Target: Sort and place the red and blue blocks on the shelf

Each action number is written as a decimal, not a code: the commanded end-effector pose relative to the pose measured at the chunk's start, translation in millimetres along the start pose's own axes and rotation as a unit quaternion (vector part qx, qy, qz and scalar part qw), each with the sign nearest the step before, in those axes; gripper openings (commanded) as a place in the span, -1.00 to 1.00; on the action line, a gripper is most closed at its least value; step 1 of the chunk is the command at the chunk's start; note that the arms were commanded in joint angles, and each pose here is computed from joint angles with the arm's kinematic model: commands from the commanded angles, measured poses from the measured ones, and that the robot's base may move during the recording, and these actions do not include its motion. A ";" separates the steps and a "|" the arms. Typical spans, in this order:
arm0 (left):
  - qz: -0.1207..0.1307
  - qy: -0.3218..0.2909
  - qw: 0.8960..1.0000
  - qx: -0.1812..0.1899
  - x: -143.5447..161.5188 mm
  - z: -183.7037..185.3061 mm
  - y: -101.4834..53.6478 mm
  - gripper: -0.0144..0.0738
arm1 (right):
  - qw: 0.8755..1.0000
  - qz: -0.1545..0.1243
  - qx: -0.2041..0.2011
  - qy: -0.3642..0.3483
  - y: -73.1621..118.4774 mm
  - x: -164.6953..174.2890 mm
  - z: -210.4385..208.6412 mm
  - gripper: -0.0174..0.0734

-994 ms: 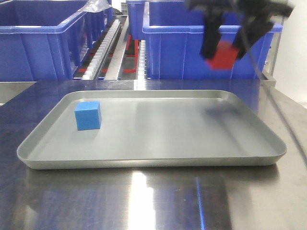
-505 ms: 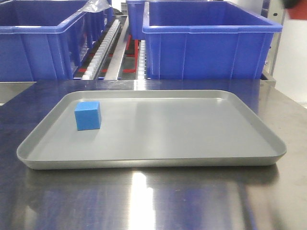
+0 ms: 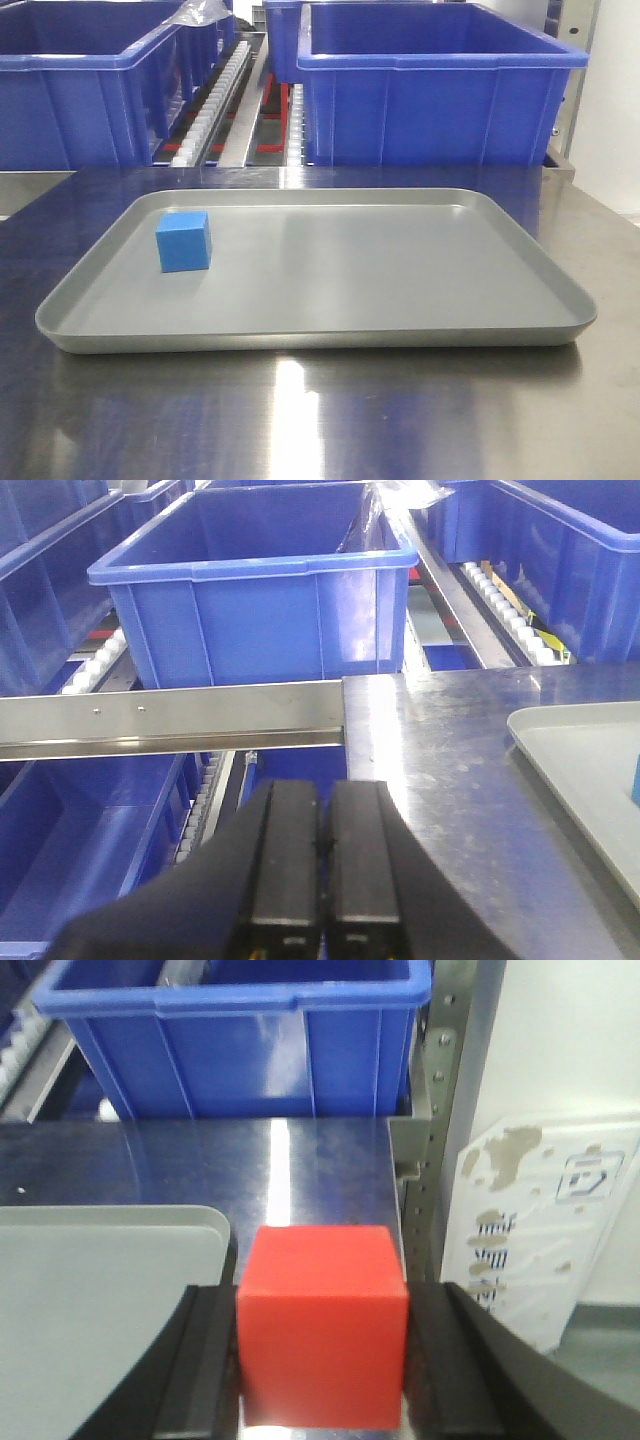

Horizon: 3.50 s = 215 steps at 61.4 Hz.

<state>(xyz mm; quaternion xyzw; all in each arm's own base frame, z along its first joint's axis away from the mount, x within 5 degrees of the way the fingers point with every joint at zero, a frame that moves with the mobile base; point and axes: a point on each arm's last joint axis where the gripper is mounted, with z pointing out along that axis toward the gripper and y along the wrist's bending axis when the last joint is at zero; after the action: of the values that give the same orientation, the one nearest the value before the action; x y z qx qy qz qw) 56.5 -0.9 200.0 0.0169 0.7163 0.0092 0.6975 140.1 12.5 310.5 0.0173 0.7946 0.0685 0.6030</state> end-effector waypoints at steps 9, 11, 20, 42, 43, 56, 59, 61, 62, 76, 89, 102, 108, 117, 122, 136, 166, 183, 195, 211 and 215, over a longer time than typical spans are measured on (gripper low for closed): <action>-0.004 -0.036 0.999 -0.005 -0.2 -0.4 0.6 -0.39 | 0.990 -0.010 -0.013 -0.140 1.1 -12.5 -48.7 -0.51; -0.004 -0.036 0.999 -0.005 -0.2 -0.4 0.6 -0.39 | 0.988 -0.011 -0.014 -0.151 1.2 -12.9 -54.5 -0.51; -0.004 -0.036 0.999 -0.005 -0.2 -0.4 0.6 -0.39 | 0.984 -0.011 -0.018 -0.179 1.5 -13.0 -71.7 -0.51; -0.004 -0.036 0.999 -0.005 -0.2 -0.4 0.6 -0.39 | 0.983 -0.011 -0.018 -0.180 1.5 -13.0 -72.2 -0.51; -0.004 -0.036 0.999 -0.005 -0.2 -0.4 0.6 -0.39 | 0.983 -0.011 -0.018 -0.180 1.5 -13.0 -72.2 -0.51; -0.004 -0.036 0.999 -0.005 -0.2 -0.4 0.6 -0.39 | 0.983 -0.011 -0.018 -0.180 1.5 -13.0 -72.2 -0.51; -0.004 -0.036 0.999 -0.005 -0.2 -0.4 0.6 -0.39 | 0.983 -0.011 -0.018 -0.180 1.5 -13.0 -72.2 -0.51; -0.004 -0.036 0.999 -0.005 -0.2 -0.4 0.6 -0.39 | 0.983 -0.011 -0.018 -0.180 1.5 -13.0 -72.2 -0.51; -0.004 -0.036 0.999 -0.005 -0.2 -0.4 0.6 -0.39 | 0.983 -0.011 -0.018 -0.180 1.5 -13.0 -72.2 -0.51; -0.004 -0.036 0.999 -0.005 -0.2 -0.4 0.6 -0.39 | 0.983 -0.011 -0.018 -0.180 1.5 -13.0 -72.2 -0.51; -0.004 -0.036 0.999 -0.003 -0.2 -0.4 0.4 -0.39 | 0.983 -0.011 -0.018 -0.180 1.5 -13.0 -72.2 -0.51; -0.002 -0.033 0.999 -0.002 -11.7 1.4 0.7 -0.39 | 0.983 -0.011 -0.018 -0.180 1.5 -13.0 -72.2 -0.51; -0.002 -0.031 1.000 -0.002 -30.6 5.2 1.4 -0.39 | 0.983 -0.011 -0.018 -0.180 1.5 -13.0 -72.2 -0.51; 0.002 -0.024 1.000 -0.002 -65.1 17.0 2.8 -0.39 | 0.983 -0.011 -0.018 -0.180 1.5 -13.0 -72.2 -0.51; 0.002 -0.013 1.000 -0.001 -82.1 28.1 3.5 -0.39 | 0.983 -0.011 -0.018 -0.180 1.5 -13.0 -72.2 -0.51; 0.002 0.016 0.999 0.034 -114.1 61.9 -3.6 -0.39 | 0.983 -0.011 -0.018 -0.180 1.5 -13.0 -72.2 -0.51; -0.068 0.255 0.947 0.184 -120.7 163.3 -94.3 -0.39 | 0.983 -0.011 -0.018 -0.180 1.5 -13.0 -72.2 -0.51; -0.111 0.425 0.885 0.153 -105.5 206.6 -140.1 -0.38 | 0.983 -0.011 -0.018 -0.180 1.5 -13.0 -72.2 -0.51; -0.111 0.501 0.852 0.107 -95.7 232.2 -155.6 -0.10 | 0.983 -0.011 -0.018 -0.180 1.5 -13.0 -72.2 -0.51; -0.126 0.568 0.812 0.046 -91.1 256.1 -167.8 0.57 | 0.983 -0.011 -0.018 -0.180 1.5 -13.0 -72.2 -0.51; -0.122 0.583 0.803 0.032 -89.6 261.5 -170.0 0.58 | 0.983 -0.011 -0.018 -0.180 1.5 -13.0 -72.2 -0.51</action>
<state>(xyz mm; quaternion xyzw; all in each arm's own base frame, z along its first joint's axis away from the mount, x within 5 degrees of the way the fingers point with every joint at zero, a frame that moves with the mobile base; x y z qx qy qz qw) 315.1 -173.2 253.5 -0.0447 0.9873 -0.0832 0.1281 75.8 7.1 325.6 0.0142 0.7103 0.0784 0.6994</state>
